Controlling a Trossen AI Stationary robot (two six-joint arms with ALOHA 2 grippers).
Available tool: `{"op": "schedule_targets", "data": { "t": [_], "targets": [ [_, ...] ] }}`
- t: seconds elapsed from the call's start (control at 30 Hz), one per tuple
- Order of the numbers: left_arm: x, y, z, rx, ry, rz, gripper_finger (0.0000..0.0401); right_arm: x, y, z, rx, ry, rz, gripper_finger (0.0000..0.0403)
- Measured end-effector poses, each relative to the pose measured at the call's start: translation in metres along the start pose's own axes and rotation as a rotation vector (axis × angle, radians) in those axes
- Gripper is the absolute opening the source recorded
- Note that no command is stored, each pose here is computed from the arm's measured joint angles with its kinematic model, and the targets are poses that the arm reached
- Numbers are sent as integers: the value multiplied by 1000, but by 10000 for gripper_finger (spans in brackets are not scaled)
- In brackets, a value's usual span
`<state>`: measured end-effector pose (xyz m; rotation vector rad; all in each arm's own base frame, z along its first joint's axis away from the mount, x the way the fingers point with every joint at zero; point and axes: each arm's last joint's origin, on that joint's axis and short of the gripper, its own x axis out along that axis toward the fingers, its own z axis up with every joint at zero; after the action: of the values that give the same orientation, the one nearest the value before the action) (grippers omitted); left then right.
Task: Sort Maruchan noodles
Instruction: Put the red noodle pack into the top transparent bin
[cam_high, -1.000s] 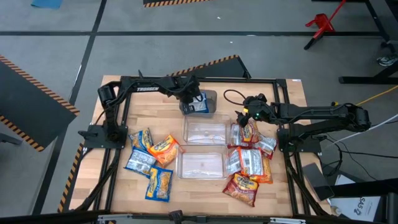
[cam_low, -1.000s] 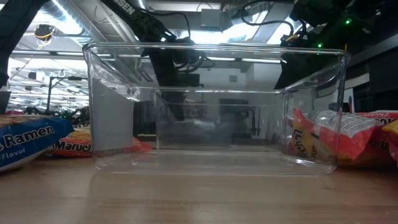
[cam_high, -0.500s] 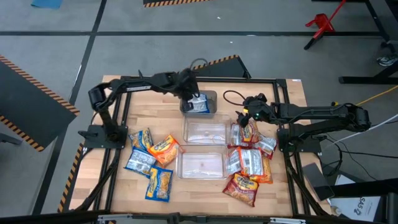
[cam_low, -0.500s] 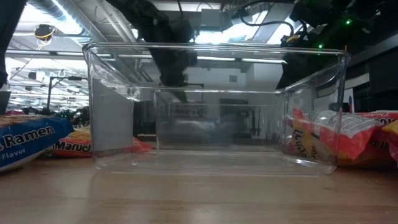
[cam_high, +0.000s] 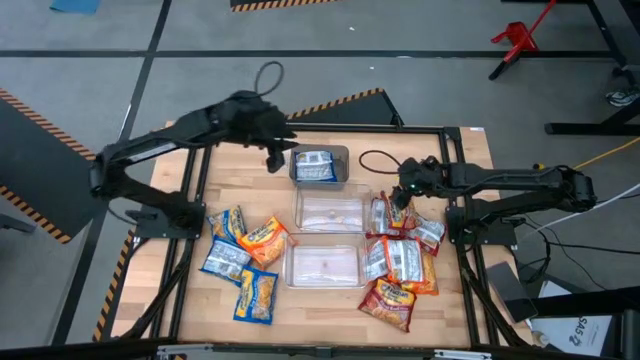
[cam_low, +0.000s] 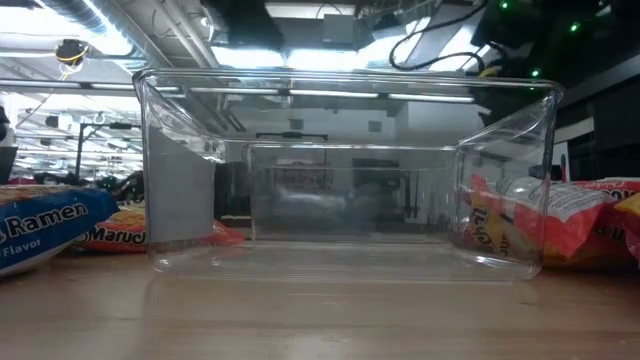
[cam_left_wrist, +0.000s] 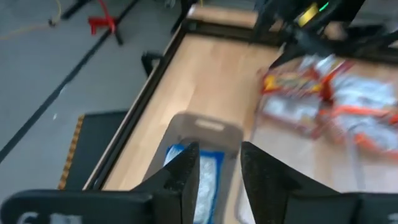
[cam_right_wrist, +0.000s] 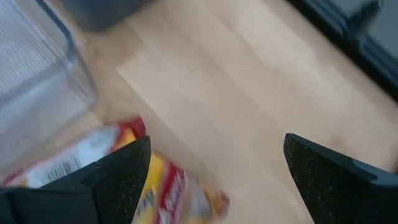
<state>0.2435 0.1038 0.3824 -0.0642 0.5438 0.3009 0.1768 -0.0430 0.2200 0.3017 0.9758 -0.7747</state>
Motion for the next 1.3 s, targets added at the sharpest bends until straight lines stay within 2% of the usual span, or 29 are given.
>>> {"op": "schedule_targets", "data": {
  "t": [0.2, 0.4, 0.5, 0.63, 0.9, 1.17, 1.3],
  "targets": [
    [-25, -14, 5, -63, -71, -28, 122, -12, -9, -10, 171, 187, -67, 351],
    [-25, -27, 5, -64, -69, -70, 122, 7, -11, -37, 273, 314, -48, 351],
    [-22, -32, 5, -53, -62, -88, 122, 17, -9, -45, 321, 304, 22, 351],
    [-23, -35, 5, -47, -65, -95, 122, 19, -7, -45, 364, 223, 119, 351],
    [-23, -36, 5, -45, -62, -99, 122, 22, -8, -49, 343, 213, 129, 351],
    [-20, -35, 5, -51, -58, -65, 122, -16, -13, -27, 361, 9, 291, 351],
    [-18, -34, 4, -52, -51, -52, 122, -20, -4, -30, 295, 14, 320, 351]
  ]
}}
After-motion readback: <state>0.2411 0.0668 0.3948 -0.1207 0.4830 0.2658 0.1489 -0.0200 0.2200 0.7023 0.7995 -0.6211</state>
